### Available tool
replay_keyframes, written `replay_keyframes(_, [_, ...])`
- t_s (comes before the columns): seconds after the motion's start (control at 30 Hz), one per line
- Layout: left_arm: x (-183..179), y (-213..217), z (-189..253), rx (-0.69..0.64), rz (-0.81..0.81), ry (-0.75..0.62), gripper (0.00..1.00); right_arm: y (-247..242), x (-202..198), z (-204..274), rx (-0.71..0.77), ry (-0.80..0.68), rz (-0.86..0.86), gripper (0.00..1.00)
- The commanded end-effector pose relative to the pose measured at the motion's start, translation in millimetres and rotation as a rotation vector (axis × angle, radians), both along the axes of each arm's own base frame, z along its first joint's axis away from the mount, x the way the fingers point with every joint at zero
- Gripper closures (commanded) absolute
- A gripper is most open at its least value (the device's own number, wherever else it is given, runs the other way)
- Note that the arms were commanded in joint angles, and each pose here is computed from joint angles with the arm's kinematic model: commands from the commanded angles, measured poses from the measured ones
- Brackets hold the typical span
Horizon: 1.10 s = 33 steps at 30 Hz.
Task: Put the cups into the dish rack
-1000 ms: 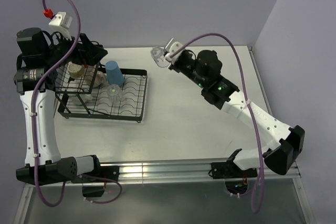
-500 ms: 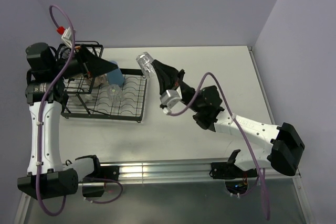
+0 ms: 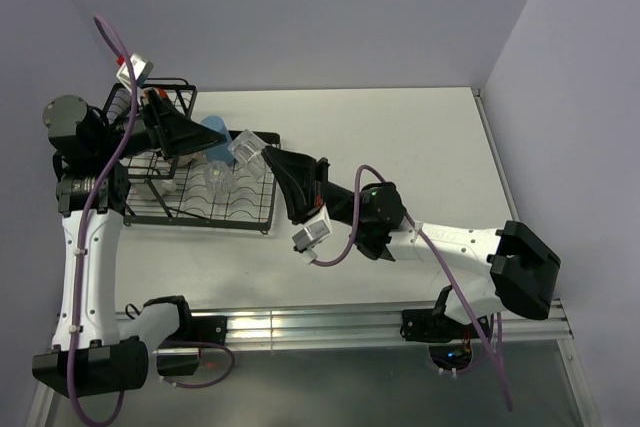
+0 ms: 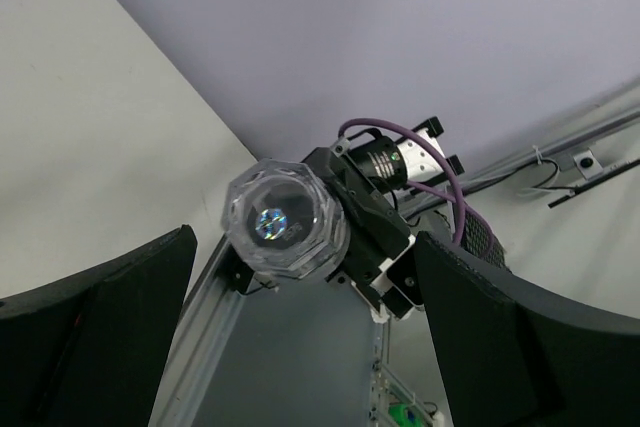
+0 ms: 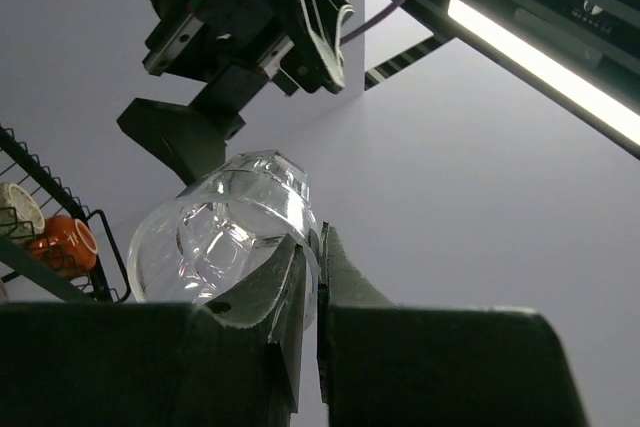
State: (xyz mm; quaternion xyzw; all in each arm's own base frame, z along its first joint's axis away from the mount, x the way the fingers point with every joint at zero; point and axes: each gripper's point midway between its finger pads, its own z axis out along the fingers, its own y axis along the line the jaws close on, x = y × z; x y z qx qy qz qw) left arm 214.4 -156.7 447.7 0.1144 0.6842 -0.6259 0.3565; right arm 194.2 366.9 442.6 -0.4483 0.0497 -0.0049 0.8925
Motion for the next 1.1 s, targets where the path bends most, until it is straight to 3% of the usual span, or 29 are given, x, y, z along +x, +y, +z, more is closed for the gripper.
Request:
replay_keyframes(0.0, [-20.4, -9.9, 6.7, -0.001, -0.069, -0.025, 0.01, -18.3, -24.4, 33.7, 0.130, -0.127, 0.007, 1.00])
replay_keyframes(0.23, [-10.8, -18.7, -8.9, 0.041, -0.050, 0.007, 0.01, -13.7, -29.7, 28.7, 0.116, -0.150, 0.007, 1.00])
replay_keyframes(0.53, [-26.3, -32.6, -9.0, 0.037, -0.122, -0.011, 0.02, -10.8, -30.3, 21.3, 0.086, -0.147, 0.004, 1.00])
replay_keyframes(0.73, [-30.4, -33.4, -11.8, 0.036, -0.131, -0.017, 0.26, -7.6, -27.5, 18.7, 0.075, -0.131, -0.003, 1.00])
replay_keyframes(0.9, [-31.6, -33.4, -12.7, 0.035, -0.135, -0.022, 0.64, -7.7, -24.6, 22.4, 0.094, -0.124, -0.014, 1.00])
replay_keyframes(1.0, [-30.0, -32.9, -12.5, 0.034, -0.118, -0.026, 0.87, -9.0, -24.4, 21.2, 0.099, -0.121, -0.016, 0.86])
replay_keyframes(1.07, [-23.3, -29.7, -11.8, 0.037, -0.083, -0.030, 1.00, -10.5, -24.9, 20.9, 0.101, -0.121, -0.017, 0.68])
